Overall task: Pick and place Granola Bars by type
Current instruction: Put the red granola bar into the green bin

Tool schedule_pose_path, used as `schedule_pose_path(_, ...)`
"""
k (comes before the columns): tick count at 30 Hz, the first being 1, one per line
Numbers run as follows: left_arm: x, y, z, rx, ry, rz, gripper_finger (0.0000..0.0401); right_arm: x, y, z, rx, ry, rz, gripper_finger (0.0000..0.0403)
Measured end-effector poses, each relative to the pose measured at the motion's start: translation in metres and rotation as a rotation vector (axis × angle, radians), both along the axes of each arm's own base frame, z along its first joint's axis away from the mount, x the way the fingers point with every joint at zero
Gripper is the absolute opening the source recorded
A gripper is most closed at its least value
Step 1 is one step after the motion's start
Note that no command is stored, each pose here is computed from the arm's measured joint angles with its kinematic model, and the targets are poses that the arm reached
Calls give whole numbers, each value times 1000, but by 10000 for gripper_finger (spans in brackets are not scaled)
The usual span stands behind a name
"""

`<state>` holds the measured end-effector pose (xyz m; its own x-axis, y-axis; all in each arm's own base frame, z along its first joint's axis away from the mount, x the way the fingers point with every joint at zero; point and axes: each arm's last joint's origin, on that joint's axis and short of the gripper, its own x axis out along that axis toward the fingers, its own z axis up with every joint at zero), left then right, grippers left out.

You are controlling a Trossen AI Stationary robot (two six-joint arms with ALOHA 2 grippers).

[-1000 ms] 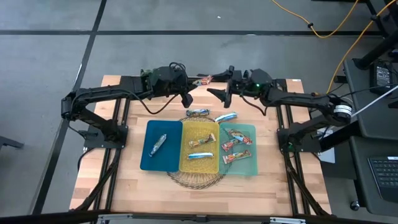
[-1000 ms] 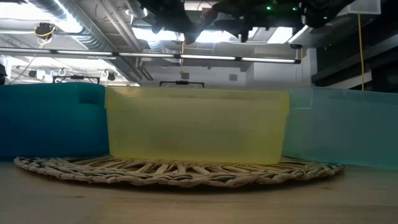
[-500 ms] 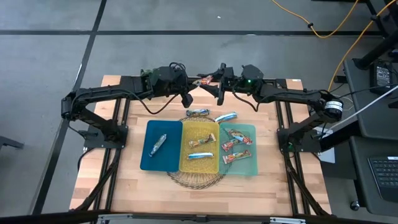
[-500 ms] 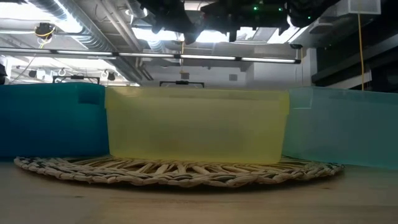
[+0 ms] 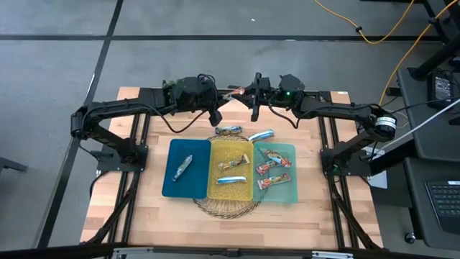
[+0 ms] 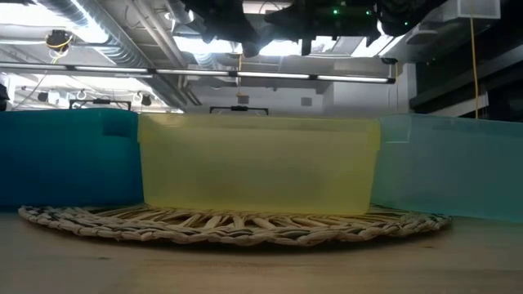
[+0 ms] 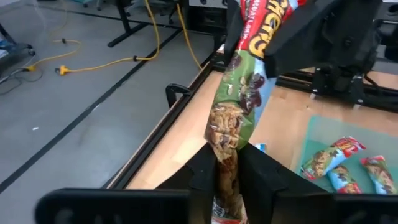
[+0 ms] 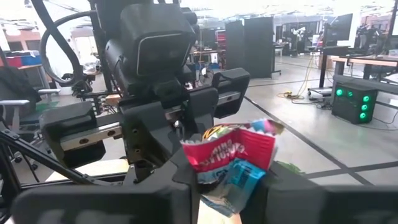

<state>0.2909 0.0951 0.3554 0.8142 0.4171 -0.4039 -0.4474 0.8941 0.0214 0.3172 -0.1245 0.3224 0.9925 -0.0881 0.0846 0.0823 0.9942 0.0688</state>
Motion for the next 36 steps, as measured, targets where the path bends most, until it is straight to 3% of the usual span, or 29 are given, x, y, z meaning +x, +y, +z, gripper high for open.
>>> schedule_pose_path(7,-3,-3,2,-40,-4,-60,134,-7,2,8,-28,0,-4,69)
schedule_pose_path(15,-20,-8,4,-73,65,-43,199,-41,13,24,-92,154,-30,70)
schedule_pose_path(24,-26,-8,4,-76,96,-3,203,-99,47,42,-14,332,21,65)
schedule_pose_path(31,-26,-8,4,-62,104,-4,205,-133,83,48,158,407,109,74)
schedule_pose_path(36,-26,-8,4,-53,109,-10,201,-140,108,36,285,561,157,75)
